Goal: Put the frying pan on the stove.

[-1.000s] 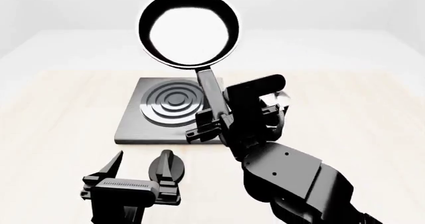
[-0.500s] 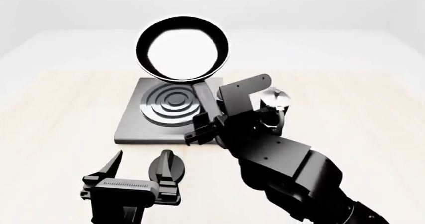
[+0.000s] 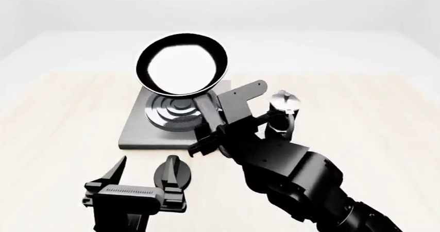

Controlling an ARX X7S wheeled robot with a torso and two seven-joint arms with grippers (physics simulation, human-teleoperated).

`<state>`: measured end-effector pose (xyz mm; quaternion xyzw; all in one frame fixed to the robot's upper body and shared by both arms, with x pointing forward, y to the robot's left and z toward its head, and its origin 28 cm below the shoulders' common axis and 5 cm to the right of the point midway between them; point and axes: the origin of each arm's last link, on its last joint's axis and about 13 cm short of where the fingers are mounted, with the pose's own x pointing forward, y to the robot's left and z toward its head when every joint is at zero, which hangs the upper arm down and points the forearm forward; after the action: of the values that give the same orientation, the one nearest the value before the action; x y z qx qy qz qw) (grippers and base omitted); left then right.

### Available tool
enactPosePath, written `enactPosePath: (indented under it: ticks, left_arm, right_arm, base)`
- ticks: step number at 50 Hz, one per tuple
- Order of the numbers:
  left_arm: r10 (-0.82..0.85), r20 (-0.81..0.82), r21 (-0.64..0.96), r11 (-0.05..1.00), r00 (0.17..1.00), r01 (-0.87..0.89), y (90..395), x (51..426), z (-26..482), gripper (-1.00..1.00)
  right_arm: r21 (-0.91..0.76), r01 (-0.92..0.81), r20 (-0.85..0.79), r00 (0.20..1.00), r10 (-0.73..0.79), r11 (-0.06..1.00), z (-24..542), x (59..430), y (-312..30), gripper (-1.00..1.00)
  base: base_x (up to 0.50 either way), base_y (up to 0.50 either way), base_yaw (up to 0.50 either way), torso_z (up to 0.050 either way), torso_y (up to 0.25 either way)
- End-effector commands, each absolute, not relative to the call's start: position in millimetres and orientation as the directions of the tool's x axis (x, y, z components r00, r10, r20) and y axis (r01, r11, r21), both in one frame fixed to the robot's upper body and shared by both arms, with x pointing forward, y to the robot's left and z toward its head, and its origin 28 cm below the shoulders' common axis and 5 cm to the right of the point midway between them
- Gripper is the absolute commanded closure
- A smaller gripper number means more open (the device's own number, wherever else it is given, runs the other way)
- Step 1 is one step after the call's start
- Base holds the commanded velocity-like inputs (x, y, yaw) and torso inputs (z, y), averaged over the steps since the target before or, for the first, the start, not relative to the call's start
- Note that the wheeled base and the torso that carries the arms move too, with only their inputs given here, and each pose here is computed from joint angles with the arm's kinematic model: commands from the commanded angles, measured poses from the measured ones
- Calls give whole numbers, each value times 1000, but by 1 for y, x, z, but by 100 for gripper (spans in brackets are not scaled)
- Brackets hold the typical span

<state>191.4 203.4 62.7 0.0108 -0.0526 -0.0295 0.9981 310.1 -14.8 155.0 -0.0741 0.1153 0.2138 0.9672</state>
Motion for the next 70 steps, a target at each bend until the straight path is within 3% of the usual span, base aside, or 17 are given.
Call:
enactPosePath:
  ticks: [1, 70]
  left_arm:
    - [-60, 106, 27, 998, 993, 58, 203, 192, 63, -100]
    - [-56, 98, 38, 998, 994, 52, 204, 194, 62, -100]
  right_arm:
    - [-143, -402, -194, 908, 372, 905, 163, 320, -15, 100]
    - [-157, -416, -239, 896, 375, 895, 130, 335, -3, 100]
  base:
    - [0, 0, 0, 0, 0]
    - [0, 0, 0, 0, 2]
